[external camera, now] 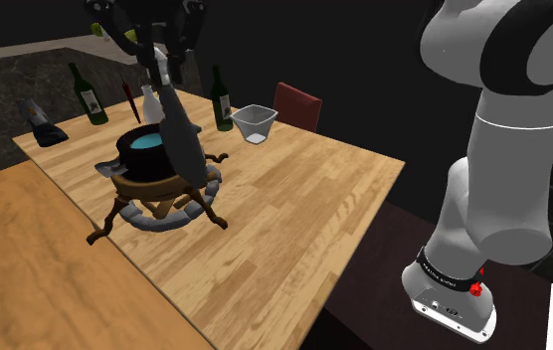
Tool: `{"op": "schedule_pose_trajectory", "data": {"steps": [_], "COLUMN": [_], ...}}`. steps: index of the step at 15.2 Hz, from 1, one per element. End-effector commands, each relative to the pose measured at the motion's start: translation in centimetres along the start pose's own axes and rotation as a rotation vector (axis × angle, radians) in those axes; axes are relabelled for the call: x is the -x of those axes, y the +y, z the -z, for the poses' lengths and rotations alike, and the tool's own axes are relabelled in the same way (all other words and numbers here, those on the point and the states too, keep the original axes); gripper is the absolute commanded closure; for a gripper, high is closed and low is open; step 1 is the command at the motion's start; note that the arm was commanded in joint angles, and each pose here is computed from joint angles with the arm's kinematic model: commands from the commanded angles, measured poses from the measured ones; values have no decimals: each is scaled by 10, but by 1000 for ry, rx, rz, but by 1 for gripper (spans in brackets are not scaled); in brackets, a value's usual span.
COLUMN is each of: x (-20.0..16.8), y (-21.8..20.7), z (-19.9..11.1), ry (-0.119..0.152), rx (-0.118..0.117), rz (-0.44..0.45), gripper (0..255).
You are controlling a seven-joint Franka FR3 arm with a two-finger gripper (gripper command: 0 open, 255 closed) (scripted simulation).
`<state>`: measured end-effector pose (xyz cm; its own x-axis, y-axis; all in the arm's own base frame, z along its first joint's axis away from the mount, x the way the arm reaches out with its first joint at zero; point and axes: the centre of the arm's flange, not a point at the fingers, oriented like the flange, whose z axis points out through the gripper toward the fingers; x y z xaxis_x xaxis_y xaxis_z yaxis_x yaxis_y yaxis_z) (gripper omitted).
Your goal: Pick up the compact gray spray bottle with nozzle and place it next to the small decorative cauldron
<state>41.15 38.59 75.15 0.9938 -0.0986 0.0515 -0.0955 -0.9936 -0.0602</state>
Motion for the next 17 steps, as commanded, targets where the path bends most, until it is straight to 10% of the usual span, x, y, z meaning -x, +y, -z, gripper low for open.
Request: {"op": "schedule_pose_trajectory", "data": {"steps": [1, 17], "x": [1, 5], "y": [-8, -3], "z": [-5, -89], "ry": [0, 0], "rx": [-1, -1], "rz": [-3, -3], "gripper": [255, 255]}}
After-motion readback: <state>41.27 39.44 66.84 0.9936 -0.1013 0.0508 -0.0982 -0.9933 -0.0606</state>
